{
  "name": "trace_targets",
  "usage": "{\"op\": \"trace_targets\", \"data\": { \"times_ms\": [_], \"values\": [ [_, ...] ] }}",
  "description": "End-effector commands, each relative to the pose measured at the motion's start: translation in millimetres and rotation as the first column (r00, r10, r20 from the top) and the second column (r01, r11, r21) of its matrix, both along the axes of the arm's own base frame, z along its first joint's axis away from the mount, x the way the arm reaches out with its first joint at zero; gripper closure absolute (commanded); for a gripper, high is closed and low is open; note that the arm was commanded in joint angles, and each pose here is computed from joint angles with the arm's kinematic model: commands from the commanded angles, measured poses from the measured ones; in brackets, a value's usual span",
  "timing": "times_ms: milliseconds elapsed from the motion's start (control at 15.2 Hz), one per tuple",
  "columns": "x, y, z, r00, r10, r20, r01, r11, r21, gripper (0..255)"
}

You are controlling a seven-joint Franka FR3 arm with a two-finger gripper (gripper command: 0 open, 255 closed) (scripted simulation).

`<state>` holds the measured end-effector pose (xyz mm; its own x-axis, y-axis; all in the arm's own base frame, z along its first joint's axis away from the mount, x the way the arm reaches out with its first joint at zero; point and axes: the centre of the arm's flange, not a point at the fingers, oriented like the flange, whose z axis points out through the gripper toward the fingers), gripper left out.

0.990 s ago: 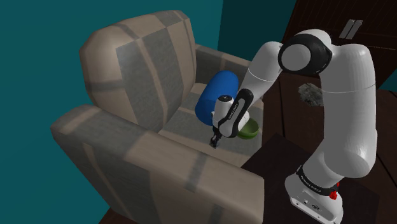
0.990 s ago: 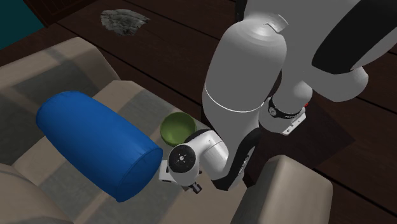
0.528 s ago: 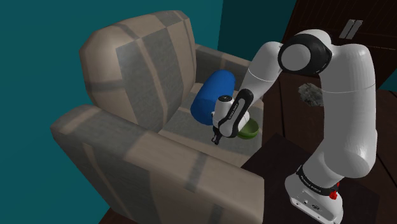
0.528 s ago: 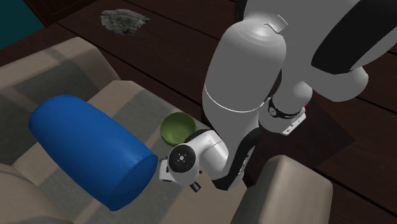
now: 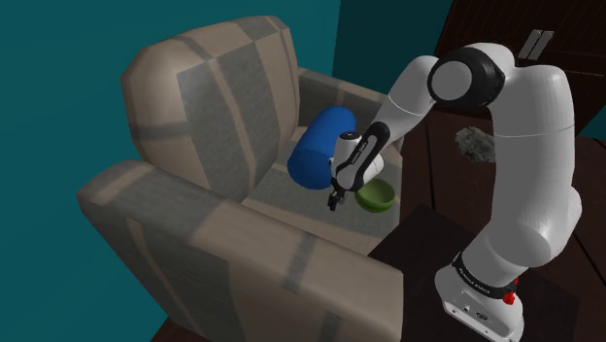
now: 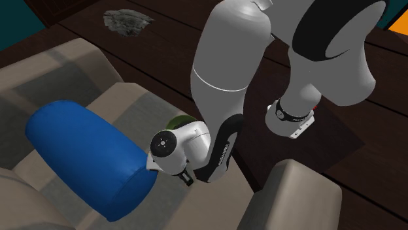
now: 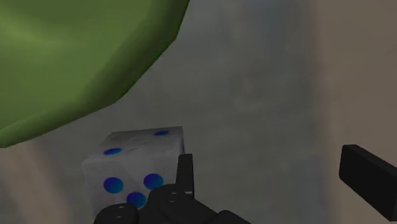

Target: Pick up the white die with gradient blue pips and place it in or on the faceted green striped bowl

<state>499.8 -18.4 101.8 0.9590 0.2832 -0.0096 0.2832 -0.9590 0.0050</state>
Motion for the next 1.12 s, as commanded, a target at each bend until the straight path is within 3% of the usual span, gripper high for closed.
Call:
{"op": "trace_targets", "data": {
  "times_ms": [0,132,660,1056],
  "values": [
    [8,-28,3,1.0,0.009,-0.006,-0.009,1.0,-0.002,0],
    [16,-45,6,1.0,0.015,-0.009,-0.015,1.0,-0.004,0],
    [15,-46,-34,1.0,0.015,-0.009,-0.015,1.0,-0.004,0],
    [15,-46,-34,1.0,0.015,-0.009,-0.015,1.0,-0.004,0]
  ]
}}
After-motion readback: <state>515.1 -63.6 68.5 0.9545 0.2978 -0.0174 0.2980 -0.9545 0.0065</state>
